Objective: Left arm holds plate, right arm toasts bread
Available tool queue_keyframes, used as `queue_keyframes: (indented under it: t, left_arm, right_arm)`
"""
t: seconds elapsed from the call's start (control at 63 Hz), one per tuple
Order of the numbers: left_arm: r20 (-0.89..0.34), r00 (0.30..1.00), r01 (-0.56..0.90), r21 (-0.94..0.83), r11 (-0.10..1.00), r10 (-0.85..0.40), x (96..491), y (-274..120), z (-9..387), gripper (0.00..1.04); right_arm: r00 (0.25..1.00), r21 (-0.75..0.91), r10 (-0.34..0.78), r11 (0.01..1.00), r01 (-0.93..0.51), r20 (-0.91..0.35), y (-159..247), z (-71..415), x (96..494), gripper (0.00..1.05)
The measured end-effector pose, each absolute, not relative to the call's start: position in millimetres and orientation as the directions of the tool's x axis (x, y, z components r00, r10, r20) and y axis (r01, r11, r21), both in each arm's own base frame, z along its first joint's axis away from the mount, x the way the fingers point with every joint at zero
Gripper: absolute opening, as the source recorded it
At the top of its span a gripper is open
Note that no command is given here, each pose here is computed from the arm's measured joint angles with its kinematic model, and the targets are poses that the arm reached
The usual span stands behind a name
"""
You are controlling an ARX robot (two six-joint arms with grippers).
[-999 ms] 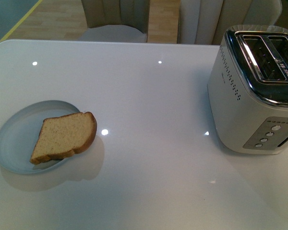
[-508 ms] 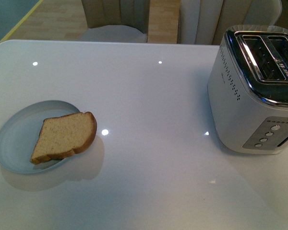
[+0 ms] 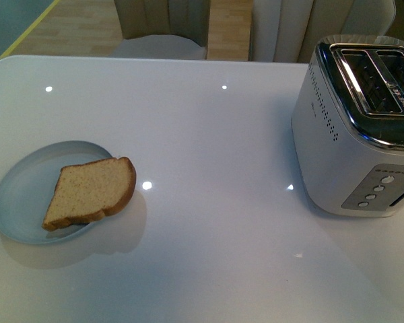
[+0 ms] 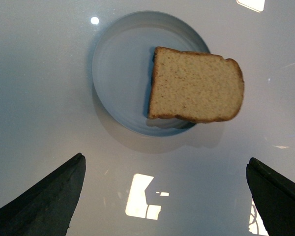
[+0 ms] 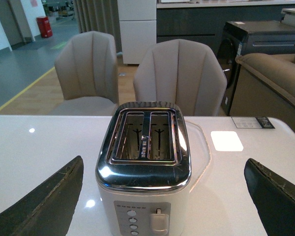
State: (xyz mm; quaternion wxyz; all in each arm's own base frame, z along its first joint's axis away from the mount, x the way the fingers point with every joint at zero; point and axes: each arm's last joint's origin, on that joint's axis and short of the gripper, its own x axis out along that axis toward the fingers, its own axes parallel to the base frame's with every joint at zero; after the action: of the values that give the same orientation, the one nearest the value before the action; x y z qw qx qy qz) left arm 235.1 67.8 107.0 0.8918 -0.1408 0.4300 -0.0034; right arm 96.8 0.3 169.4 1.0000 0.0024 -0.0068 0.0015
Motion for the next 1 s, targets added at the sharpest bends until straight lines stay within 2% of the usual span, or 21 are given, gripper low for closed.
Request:
queue_keyframes:
  t: [0.46,0.714,0.999]
  left_arm:
    - [-0.837,0.541,-0.203,-0.226,0.953,-0.083,293.9,93.0,21.7,0.98]
    - [-0.841,0.536,-0.202,-0.212,0.956,-0.074,316.8,93.5,-2.2,0.98]
    - [-0.851,0.517,-0.19,-0.219,0.957,-0.092,322.3,87.3,-15.6,0.98]
  right_arm:
    - [1.0,0.005,0.003,1.0,-0.003,0.014,0.3,169.4,96.8,0.96]
    - [1.0,0.005,0.003,1.0,-0.003,0.014,0.3,169.4,96.8,0.96]
    - [1.0,0.005,0.003,1.0,-0.003,0.014,0.3,169.4,96.8,0.96]
